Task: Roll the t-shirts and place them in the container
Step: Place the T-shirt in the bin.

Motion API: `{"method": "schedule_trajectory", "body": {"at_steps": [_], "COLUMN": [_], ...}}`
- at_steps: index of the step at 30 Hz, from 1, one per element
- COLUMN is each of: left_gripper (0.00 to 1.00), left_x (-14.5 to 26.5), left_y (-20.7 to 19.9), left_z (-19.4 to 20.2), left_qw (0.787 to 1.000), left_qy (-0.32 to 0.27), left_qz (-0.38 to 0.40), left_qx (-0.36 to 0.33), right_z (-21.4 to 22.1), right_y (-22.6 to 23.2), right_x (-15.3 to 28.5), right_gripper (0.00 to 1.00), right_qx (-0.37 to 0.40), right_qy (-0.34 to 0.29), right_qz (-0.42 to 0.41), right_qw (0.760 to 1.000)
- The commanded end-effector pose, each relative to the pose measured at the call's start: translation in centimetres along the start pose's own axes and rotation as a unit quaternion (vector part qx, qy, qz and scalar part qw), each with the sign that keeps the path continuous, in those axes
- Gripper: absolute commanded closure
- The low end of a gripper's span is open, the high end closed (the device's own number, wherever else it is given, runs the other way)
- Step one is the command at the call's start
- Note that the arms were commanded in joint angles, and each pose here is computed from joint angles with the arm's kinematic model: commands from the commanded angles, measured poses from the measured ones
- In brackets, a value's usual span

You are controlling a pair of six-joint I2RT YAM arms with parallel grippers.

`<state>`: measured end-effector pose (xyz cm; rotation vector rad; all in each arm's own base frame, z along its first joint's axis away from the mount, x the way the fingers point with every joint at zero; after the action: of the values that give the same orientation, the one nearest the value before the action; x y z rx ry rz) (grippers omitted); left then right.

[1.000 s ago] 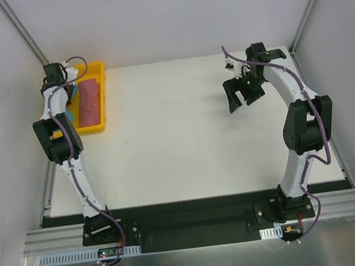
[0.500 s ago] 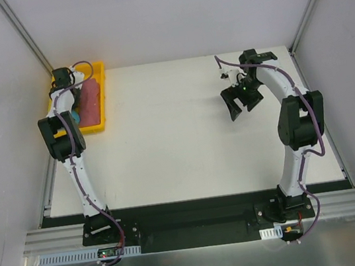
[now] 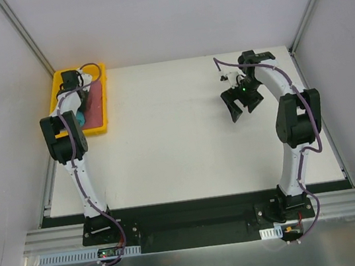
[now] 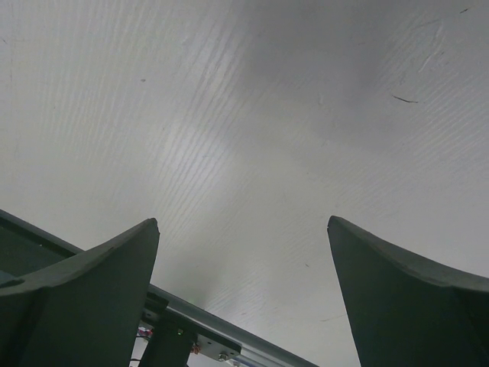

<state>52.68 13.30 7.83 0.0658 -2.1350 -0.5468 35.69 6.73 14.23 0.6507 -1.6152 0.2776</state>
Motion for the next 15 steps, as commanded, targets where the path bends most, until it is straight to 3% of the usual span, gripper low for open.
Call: {"method": "schedule_trajectory", "body": {"at_steps": [1,15], "left_gripper": [1.0,1.0], "left_x": [3.5,6.0], "left_y": [-1.5,-3.0], "left_z": [1.0,4.0], "left_qw": [0.999,0.998], "left_qy": [0.013,0.048], "left_qz": [0.041,0.039], "left_qx": [0.006,0.019], "right_z": [-0.2,-1.0], "right_y": [0.1,0.0], "right_x": [0.8,0.2], "right_gripper": [0.04,0.04], "right_qx": [0.004,0.006], "right_qy": [-0.001,-0.011], "right_qz": [0.001,-0.012], "right_qw": [1.0,1.0]}}
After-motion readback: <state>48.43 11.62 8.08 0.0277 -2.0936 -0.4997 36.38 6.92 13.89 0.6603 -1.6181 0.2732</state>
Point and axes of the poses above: each gripper's point midway between its finger pads, its own x axis back along the fingers, its own y axis along the line the jaws close on, z = x × y, the point moved 5 cm from there along x, back along the fingers, and after that the axes turned 1 degree about x, right-handed, at the moved point
